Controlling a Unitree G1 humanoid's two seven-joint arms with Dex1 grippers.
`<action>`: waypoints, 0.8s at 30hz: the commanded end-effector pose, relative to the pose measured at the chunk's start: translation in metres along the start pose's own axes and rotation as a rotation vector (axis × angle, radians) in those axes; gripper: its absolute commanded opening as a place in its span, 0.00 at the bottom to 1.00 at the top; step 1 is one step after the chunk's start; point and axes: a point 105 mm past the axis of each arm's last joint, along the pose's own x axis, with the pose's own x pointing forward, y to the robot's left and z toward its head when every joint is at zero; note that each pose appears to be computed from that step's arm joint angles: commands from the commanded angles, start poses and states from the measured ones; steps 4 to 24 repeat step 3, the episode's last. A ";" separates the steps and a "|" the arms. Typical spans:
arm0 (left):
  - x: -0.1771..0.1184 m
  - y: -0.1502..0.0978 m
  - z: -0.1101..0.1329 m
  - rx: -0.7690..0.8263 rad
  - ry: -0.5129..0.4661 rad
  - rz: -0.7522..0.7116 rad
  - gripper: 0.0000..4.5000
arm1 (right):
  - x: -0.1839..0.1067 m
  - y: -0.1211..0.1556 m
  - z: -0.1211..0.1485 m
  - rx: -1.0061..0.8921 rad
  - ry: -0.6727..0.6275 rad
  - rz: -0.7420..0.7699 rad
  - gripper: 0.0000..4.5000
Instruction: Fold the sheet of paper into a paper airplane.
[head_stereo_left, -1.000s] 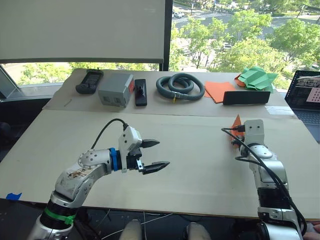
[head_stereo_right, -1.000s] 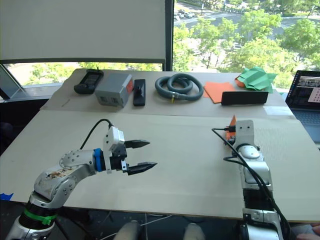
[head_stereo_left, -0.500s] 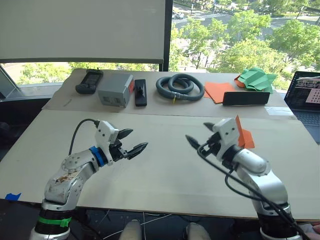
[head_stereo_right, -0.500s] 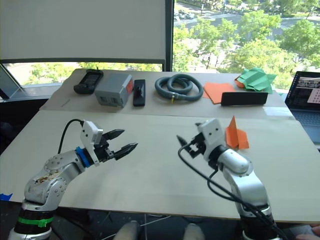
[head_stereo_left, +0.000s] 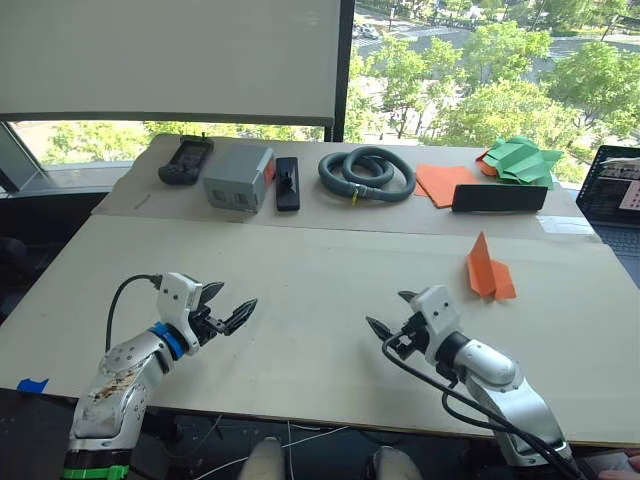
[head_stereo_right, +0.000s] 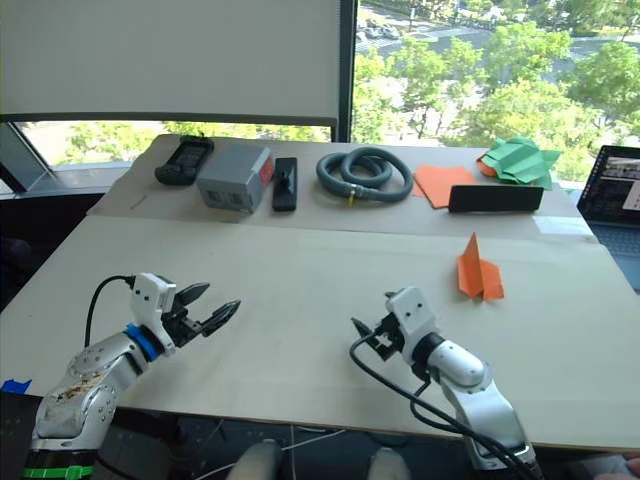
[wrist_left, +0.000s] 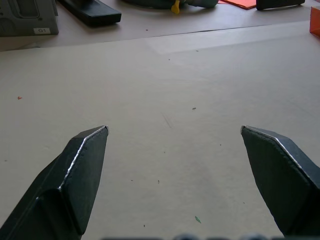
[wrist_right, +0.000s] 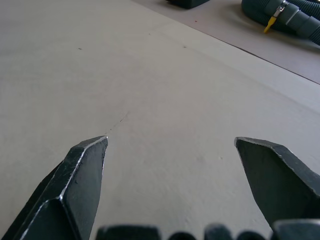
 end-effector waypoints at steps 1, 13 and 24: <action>0.001 -0.004 0.017 0.049 -0.063 -0.011 1.00 | -0.003 -0.008 0.012 -0.022 -0.055 -0.036 0.99; 0.002 -0.006 0.020 0.052 -0.074 -0.031 1.00 | -0.003 -0.009 0.012 -0.021 -0.057 -0.040 0.99; 0.002 -0.006 0.020 0.052 -0.074 -0.031 1.00 | -0.003 -0.009 0.012 -0.021 -0.057 -0.040 0.99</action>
